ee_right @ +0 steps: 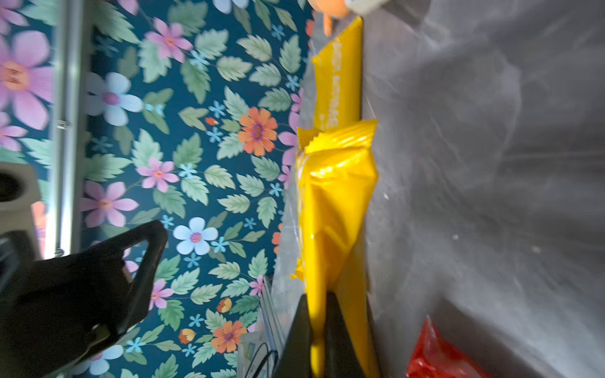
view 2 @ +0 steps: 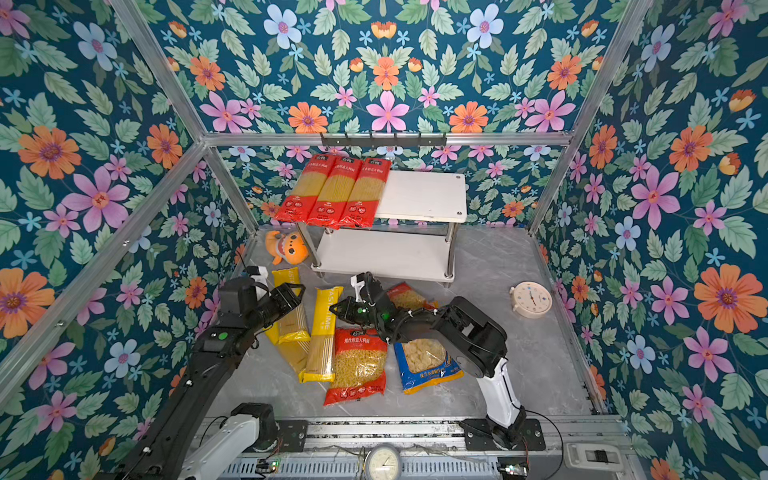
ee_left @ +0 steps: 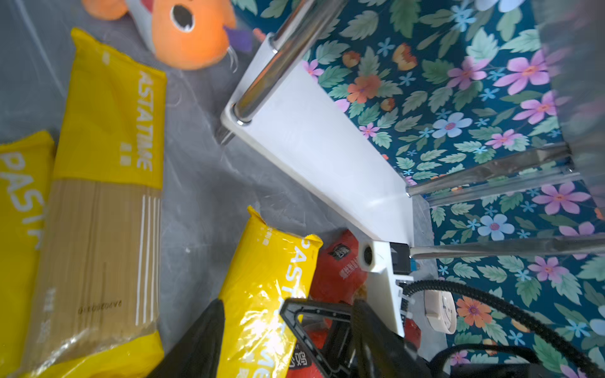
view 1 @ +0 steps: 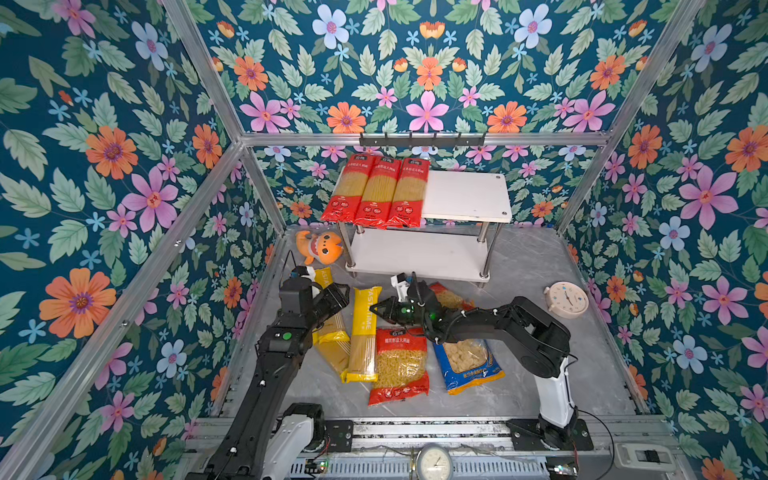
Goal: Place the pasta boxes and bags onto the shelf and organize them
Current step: 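Grasp the yellow PASTATIME spaghetti pack with the left gripper and lift it upright, then grasp the pack's lower end with the right gripper while the left gripper holds it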
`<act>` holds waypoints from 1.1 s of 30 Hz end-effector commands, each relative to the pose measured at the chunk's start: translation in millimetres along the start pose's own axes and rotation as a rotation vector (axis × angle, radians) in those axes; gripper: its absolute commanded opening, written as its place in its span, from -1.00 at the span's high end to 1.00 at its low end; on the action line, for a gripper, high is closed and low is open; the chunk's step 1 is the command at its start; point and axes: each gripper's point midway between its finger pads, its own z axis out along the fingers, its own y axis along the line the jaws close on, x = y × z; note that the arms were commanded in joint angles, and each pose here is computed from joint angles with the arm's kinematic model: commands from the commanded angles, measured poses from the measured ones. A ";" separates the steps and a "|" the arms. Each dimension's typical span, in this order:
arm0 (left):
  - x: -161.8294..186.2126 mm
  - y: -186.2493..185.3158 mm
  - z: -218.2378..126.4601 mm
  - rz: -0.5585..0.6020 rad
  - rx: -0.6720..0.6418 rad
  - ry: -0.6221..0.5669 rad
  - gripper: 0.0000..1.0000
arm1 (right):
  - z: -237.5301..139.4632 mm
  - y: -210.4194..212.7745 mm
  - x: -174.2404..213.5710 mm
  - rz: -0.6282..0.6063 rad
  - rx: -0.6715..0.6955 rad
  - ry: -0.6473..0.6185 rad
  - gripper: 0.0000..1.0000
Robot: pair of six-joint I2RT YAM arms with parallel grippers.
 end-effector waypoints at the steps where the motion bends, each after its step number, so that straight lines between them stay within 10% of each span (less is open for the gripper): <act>1: -1.5 -17.4 -3.1 0.129 0.074 0.021 -0.35 | -32.3 67.5 -38.7 -0.089 -0.255 -0.152 1.00; 13: 13.8 -69.7 7.7 0.146 0.467 -0.080 -0.35 | -122.5 73.5 -43.3 -0.383 -0.203 -0.021 1.00; 23: 92.7 -150.7 4.5 0.335 0.846 0.033 -0.62 | -194.0 125.5 -70.3 -0.576 -0.224 -0.064 1.00; 33: 123.1 -208.5 13.1 0.347 1.018 0.159 -0.36 | -226.2 173.5 -72.5 -0.649 -0.295 -0.089 1.00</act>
